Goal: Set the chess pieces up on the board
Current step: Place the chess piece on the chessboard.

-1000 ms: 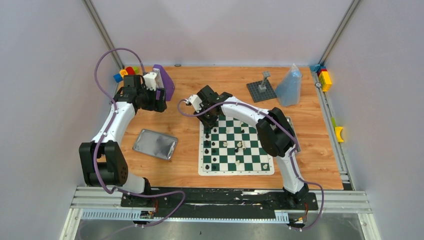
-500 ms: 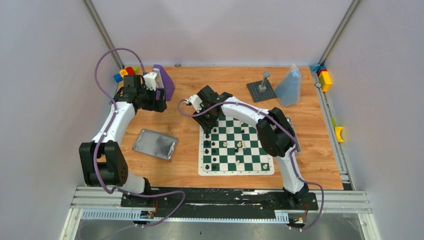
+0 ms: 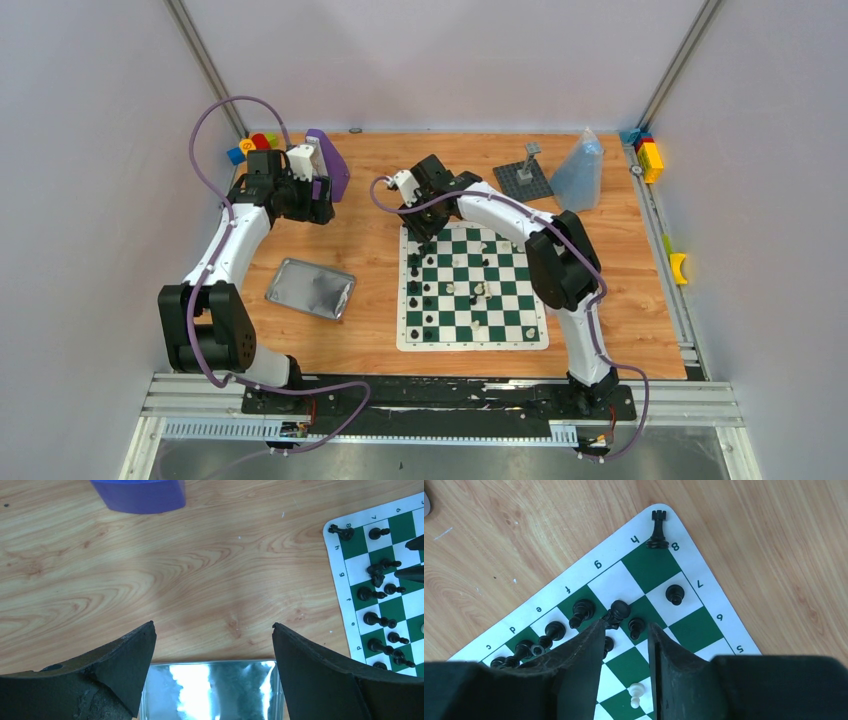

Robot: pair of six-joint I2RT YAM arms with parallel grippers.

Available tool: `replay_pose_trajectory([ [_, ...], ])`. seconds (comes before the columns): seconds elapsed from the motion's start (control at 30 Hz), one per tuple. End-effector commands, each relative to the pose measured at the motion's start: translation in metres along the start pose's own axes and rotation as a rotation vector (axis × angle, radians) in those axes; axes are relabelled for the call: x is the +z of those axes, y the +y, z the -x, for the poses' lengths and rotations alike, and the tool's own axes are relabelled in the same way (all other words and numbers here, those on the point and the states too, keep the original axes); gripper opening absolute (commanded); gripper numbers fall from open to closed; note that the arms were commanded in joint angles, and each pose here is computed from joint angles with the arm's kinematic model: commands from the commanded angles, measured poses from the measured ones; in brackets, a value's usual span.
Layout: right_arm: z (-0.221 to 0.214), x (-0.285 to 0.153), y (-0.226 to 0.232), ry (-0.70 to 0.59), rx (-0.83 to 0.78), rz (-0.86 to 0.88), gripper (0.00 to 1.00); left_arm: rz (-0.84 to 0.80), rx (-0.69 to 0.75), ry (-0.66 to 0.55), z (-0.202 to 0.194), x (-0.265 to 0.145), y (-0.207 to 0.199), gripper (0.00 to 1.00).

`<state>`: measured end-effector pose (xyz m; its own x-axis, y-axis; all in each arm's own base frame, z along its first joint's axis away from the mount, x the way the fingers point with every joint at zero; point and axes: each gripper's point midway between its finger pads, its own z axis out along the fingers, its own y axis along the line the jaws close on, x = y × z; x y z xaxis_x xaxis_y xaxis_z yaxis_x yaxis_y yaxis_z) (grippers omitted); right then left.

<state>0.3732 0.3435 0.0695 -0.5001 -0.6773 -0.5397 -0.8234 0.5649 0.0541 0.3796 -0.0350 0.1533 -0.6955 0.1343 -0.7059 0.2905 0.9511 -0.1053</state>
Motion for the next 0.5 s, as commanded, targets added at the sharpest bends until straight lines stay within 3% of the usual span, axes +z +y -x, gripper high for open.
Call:
replay_pose_trajectory([
  [0.0, 0.023, -0.007, 0.000, -0.061, -0.002, -0.012, 0.37, -0.002, 0.002, -0.038, 0.009, -0.004, 0.000, 0.94],
  [0.47, 0.014, 0.013, -0.001, -0.019, -0.005, 0.007, 0.36, 0.001, 0.004, -0.038, 0.009, -0.004, 0.001, 0.94],
])
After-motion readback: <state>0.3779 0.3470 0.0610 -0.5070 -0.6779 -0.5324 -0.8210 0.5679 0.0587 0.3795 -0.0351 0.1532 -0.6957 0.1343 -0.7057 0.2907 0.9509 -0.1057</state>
